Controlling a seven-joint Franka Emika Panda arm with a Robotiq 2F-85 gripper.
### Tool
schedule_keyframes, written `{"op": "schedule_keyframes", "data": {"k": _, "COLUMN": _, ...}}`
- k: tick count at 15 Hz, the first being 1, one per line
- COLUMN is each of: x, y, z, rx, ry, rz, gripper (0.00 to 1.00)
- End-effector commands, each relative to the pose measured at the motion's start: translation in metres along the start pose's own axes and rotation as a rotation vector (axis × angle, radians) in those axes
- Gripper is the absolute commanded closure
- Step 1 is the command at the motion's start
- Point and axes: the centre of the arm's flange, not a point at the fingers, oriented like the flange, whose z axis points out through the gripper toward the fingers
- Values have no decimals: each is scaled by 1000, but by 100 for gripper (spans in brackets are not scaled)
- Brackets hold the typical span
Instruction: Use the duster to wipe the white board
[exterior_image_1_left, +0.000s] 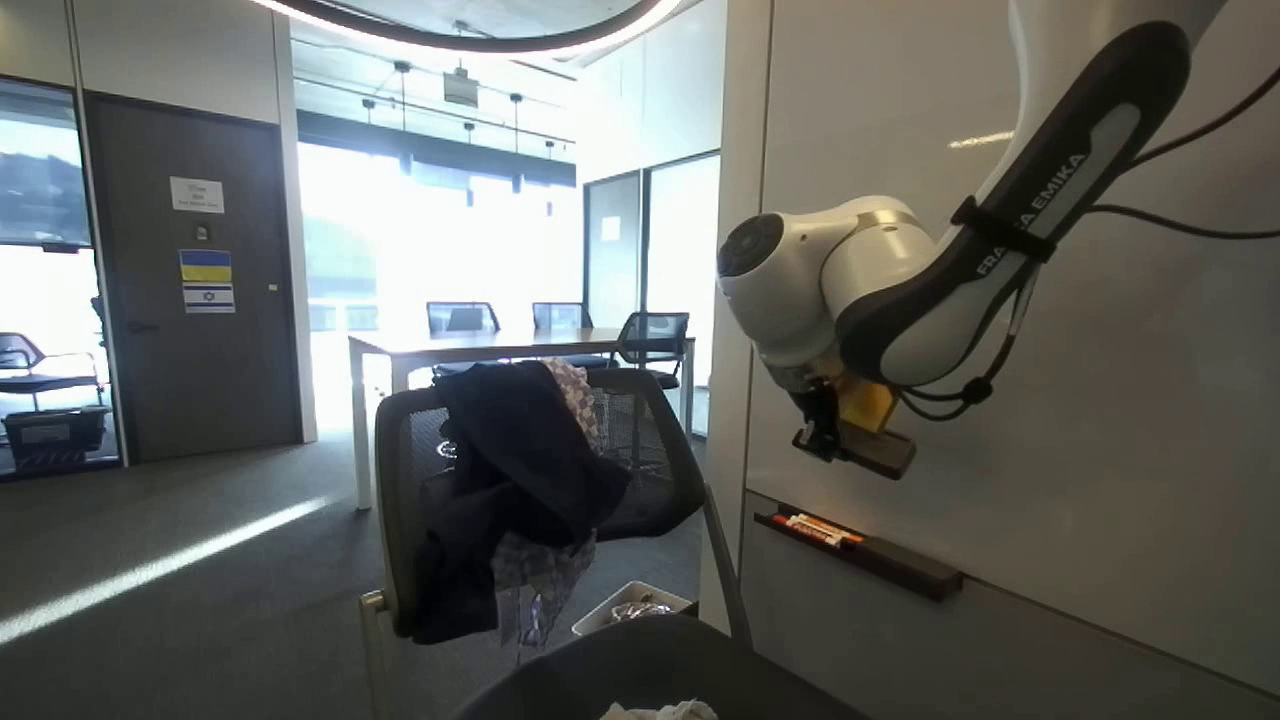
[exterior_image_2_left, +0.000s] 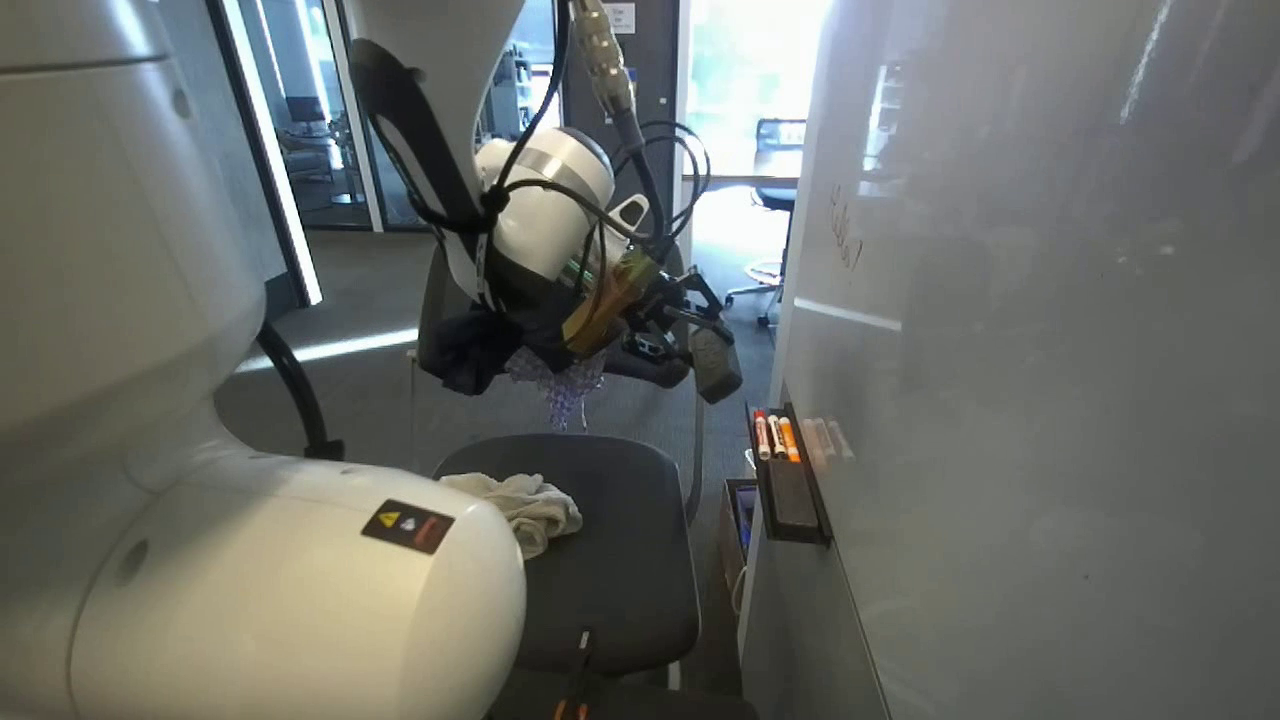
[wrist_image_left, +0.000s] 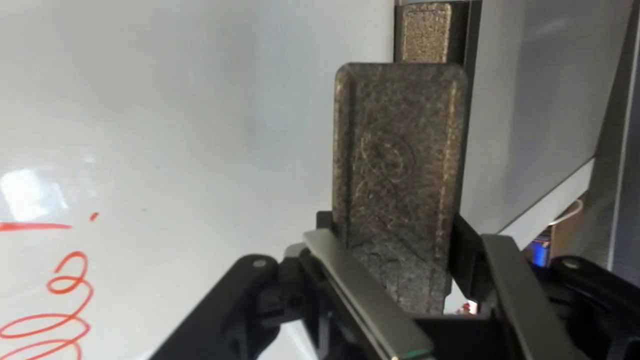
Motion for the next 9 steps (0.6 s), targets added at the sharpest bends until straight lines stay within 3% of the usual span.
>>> {"op": "schedule_keyframes", "data": {"k": 1, "x": 12, "y": -11, "z": 6, "rx": -180, "ry": -15, "rz": 86, "gripper": 69}}
{"op": "schedule_keyframes", "data": {"k": 9, "x": -3, "y": -2, "z": 43, "rx": -558, "ry": -72, "rz": 205, "gripper": 69}}
